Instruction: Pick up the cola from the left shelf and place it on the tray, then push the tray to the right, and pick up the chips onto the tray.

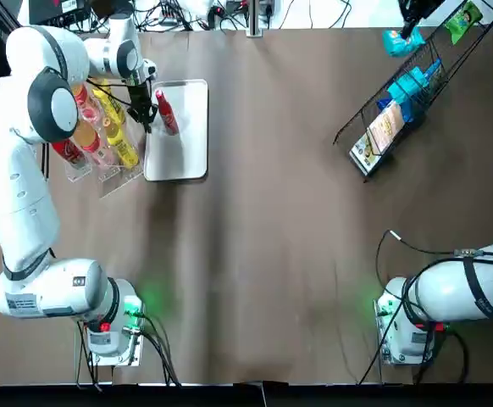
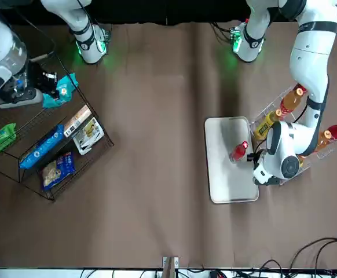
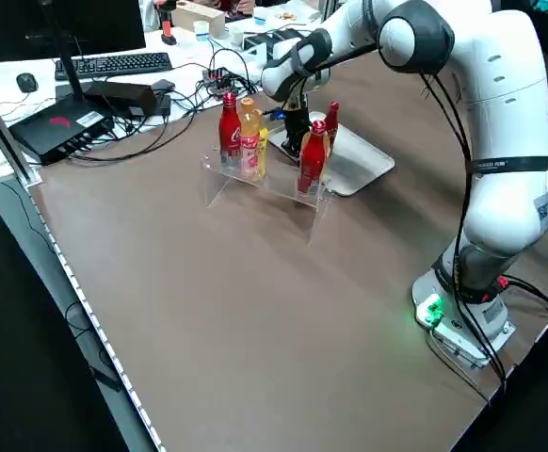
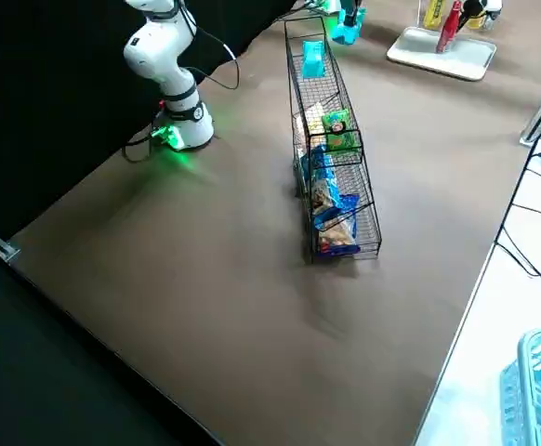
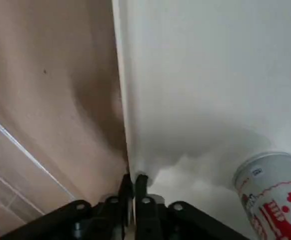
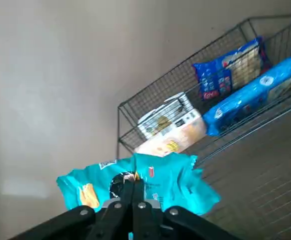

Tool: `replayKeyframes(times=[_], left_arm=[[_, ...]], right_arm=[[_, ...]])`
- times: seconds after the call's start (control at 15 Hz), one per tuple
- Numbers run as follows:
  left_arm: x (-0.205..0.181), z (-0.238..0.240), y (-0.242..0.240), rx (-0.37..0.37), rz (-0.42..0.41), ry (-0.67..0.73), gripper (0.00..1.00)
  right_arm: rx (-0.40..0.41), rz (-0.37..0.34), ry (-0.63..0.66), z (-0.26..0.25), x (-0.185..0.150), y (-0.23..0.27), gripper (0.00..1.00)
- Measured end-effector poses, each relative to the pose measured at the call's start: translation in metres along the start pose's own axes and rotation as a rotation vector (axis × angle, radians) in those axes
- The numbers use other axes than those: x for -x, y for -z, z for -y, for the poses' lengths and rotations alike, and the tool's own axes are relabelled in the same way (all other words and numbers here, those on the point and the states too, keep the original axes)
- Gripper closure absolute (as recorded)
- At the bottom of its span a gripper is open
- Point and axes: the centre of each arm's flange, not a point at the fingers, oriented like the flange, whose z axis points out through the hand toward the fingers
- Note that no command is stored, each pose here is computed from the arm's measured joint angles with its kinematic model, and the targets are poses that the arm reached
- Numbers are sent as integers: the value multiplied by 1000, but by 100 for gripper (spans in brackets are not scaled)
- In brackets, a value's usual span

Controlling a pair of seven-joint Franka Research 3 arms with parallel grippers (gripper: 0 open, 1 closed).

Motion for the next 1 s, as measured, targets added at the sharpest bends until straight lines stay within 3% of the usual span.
replayKeyframes(times=[0.07,0.27,0.53,1.0], left_arm=[[1,0,2,0,0,0,95],[1,-1,3,0,-3,-1,95],[2,-20,3,-2,-9,-29,95],[21,-123,-2,16,-18,-63,95]], right_arm=[[-7,2,-48,9,1,0,99],[-15,15,-212,46,5,-5,99],[-64,73,-311,59,-5,-24,99],[-50,124,-328,77,-30,-67,99]])
